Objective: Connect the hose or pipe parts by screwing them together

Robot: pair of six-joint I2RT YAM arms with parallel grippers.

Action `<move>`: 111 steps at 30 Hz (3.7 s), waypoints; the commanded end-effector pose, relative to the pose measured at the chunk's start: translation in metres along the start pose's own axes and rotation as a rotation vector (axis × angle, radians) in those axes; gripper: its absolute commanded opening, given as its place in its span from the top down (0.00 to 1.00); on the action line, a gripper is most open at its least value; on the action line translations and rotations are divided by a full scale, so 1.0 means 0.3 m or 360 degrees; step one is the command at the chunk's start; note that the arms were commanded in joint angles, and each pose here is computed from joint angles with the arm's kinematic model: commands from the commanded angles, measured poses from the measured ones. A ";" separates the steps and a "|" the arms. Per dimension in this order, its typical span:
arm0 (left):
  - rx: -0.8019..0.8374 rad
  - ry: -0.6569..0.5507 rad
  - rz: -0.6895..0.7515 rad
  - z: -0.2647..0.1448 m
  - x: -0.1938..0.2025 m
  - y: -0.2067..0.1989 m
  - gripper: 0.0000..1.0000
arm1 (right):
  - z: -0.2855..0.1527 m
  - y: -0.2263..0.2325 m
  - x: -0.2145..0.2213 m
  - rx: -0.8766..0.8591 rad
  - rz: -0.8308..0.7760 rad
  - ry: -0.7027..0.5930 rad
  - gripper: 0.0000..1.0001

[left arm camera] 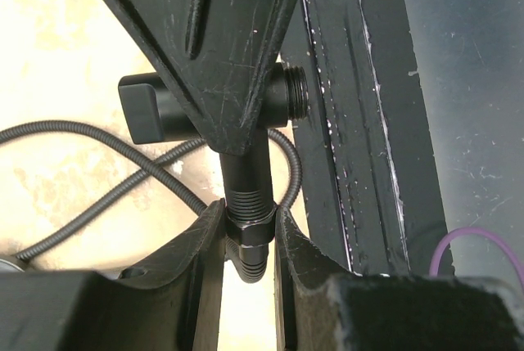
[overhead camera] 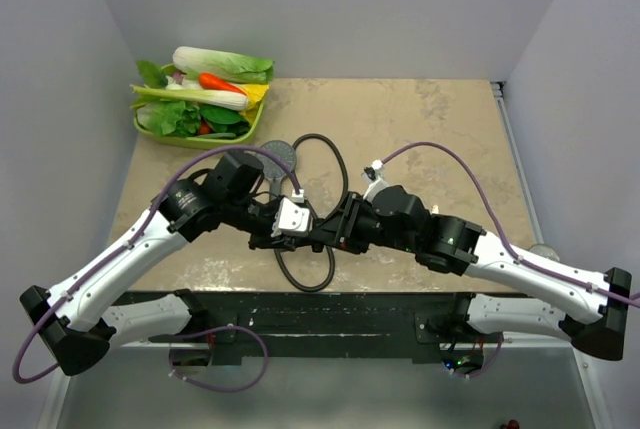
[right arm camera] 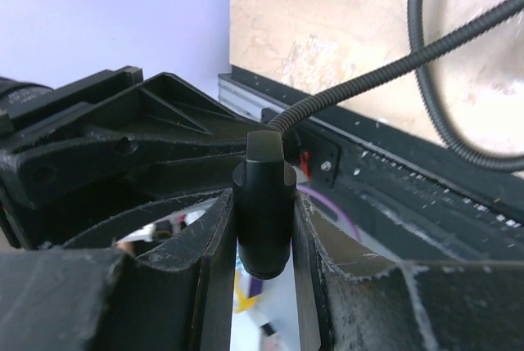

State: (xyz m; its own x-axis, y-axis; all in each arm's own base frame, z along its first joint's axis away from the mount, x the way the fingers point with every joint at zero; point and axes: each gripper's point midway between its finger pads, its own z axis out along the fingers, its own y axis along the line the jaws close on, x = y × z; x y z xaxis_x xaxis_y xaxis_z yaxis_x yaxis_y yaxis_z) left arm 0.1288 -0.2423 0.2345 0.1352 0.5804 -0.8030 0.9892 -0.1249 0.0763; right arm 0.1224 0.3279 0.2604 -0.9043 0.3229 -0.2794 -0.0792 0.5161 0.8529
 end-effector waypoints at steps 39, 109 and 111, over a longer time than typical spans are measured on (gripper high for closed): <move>0.0001 0.0354 0.0419 0.106 0.325 0.008 1.00 | 0.047 -0.436 0.030 0.0588 -0.0296 0.0322 1.00; -0.0162 0.0431 -0.0274 0.394 0.447 0.335 0.36 | 0.185 -0.571 -0.116 0.0716 -0.0154 -0.0191 0.86; -0.0178 0.0415 -0.0247 0.358 0.430 0.336 0.12 | 0.121 -0.502 -0.198 0.0789 -0.0291 -0.0272 0.77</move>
State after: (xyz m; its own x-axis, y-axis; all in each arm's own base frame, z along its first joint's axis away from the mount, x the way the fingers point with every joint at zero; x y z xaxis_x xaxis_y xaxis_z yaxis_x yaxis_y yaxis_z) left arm 0.2302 -0.2623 0.0331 -0.0713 0.8230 -0.5636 0.9974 0.0642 -0.0324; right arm 0.1733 0.2496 0.0558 -0.8685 0.3208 -0.3779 0.1263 0.8804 0.4571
